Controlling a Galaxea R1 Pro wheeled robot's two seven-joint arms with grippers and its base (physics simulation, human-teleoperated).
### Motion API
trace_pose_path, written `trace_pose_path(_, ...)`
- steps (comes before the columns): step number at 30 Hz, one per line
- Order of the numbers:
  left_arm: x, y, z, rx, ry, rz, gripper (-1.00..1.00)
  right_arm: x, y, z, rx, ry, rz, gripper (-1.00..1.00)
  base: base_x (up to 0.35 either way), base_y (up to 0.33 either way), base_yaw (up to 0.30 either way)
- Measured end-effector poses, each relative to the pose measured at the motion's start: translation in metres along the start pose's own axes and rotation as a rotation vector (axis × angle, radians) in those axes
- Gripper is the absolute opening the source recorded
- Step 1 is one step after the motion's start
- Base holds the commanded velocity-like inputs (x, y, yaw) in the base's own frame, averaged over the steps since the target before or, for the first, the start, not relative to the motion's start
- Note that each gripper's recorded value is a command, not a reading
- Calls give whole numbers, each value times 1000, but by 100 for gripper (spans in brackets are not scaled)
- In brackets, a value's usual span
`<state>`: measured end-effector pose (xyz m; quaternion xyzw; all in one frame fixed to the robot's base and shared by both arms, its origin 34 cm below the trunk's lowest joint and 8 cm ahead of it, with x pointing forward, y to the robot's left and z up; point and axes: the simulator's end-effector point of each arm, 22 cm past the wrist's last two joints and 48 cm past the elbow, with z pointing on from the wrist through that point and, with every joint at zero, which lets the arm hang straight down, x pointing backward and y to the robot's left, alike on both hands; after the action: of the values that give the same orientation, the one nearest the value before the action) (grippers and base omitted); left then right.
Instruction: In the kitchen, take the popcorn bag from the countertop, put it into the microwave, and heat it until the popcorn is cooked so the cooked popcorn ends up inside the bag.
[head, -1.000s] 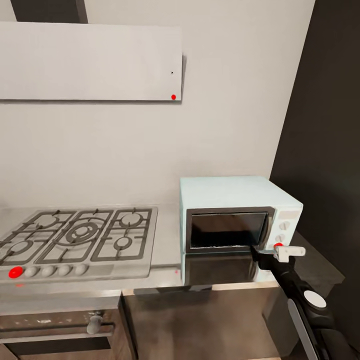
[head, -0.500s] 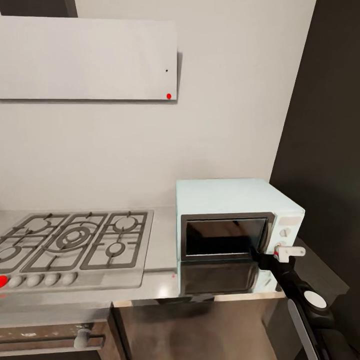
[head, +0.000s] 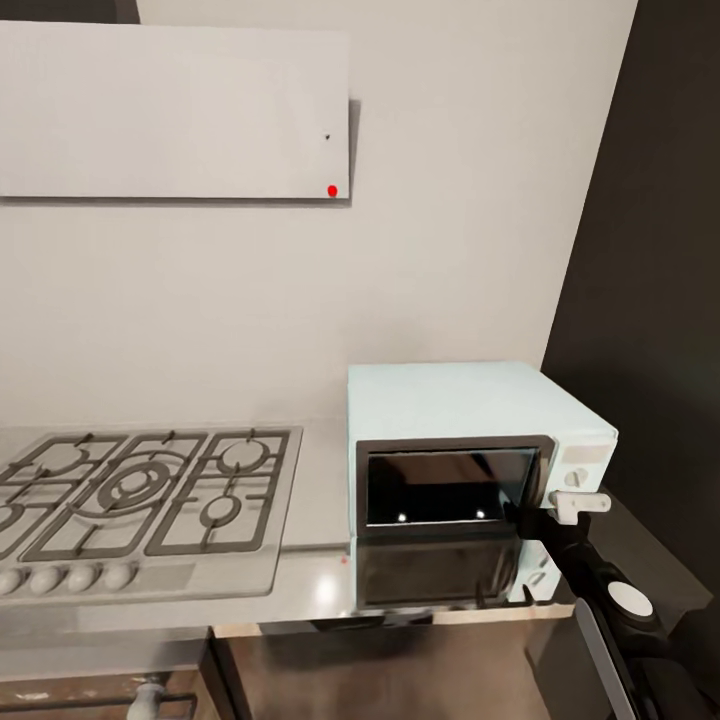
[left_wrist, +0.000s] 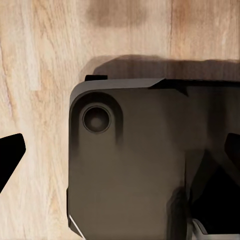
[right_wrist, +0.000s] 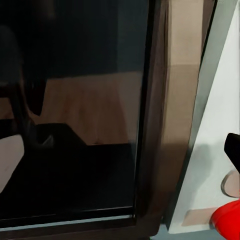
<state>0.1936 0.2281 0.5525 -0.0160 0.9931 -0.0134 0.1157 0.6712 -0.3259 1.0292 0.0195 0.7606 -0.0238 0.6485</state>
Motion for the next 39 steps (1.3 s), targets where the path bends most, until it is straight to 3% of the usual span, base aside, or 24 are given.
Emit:
trace_pose_path(13, 0, 1, 0, -2, -1, -1, 100, 0, -1, -2, 1, 1, 3, 100, 41, -2, 0)
trace_pose_path(14, 0, 1, 0, -2, 0, -2, 100, 0, 0, -6, 0, 0, -2, -100, 124, 0, 0)
trace_pose_path(28, 0, 1, 0, -2, 0, -1, 100, 1, -1, -10, 1, 1, -6, -100, 3, 0, 0)
trace_pose_path(31, 0, 1, 0, -1, 1, 1, 100, 1, -1, 1, 3, 4, -4, -100, -237, 0, 0)
trace_pose_path(39, 0, 1, 0, -1, 0, 1, 100, 0, -2, 0, 7, 3, -8, -100, -43, 0, 0)
